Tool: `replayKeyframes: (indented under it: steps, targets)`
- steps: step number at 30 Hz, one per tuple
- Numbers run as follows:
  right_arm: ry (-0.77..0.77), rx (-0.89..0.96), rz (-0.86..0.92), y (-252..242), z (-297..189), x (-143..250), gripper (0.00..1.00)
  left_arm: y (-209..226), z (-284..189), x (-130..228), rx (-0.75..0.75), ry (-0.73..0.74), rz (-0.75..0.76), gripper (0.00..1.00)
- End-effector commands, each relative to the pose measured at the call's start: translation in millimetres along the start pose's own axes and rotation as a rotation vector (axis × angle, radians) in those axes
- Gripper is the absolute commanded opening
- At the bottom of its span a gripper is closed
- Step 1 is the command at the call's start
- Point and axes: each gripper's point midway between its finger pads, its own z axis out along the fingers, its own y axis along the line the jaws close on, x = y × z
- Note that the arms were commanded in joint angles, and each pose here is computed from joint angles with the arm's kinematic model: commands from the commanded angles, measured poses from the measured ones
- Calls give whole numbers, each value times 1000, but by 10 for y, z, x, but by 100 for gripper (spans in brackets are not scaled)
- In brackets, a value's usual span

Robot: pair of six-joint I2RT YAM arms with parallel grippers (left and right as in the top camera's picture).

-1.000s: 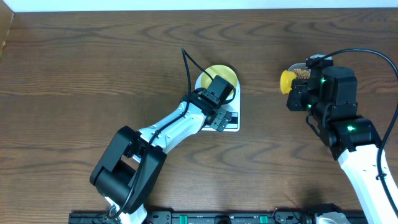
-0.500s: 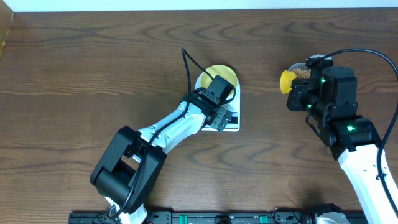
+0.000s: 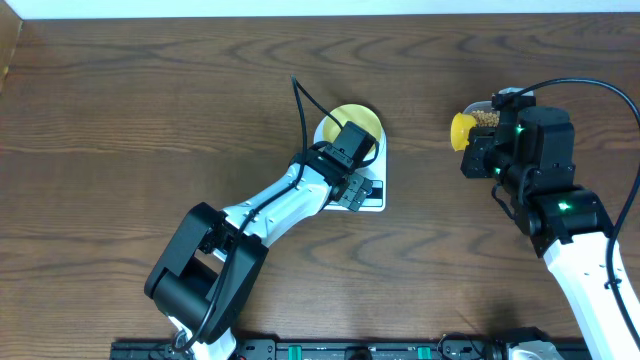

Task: Scoop item into bowl and weigh 50g on scale
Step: 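Withdraw the left gripper back from the scale's button panel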

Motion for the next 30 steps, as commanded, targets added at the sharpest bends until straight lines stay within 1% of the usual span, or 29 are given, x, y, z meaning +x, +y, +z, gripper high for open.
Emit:
replayKeyframes:
  steps: [1,9,16,25,30]
  targets:
    - [-26,14,-14,-19,-34,-102,1,47,104,200,-32,55,18,97]
    - [-26,14,-22,-19,-34,-101,1,41,144,207,-31,58,19,97]
    - [-25,14,-29,-19,-34,-100,1,7,265,293,-22,93,25,97]
    - [-25,14,-29,-19,-34,-100,1,9,252,292,-23,92,20,97]
    - [-25,14,-28,-19,-34,-100,1,20,146,208,-21,58,14,97]
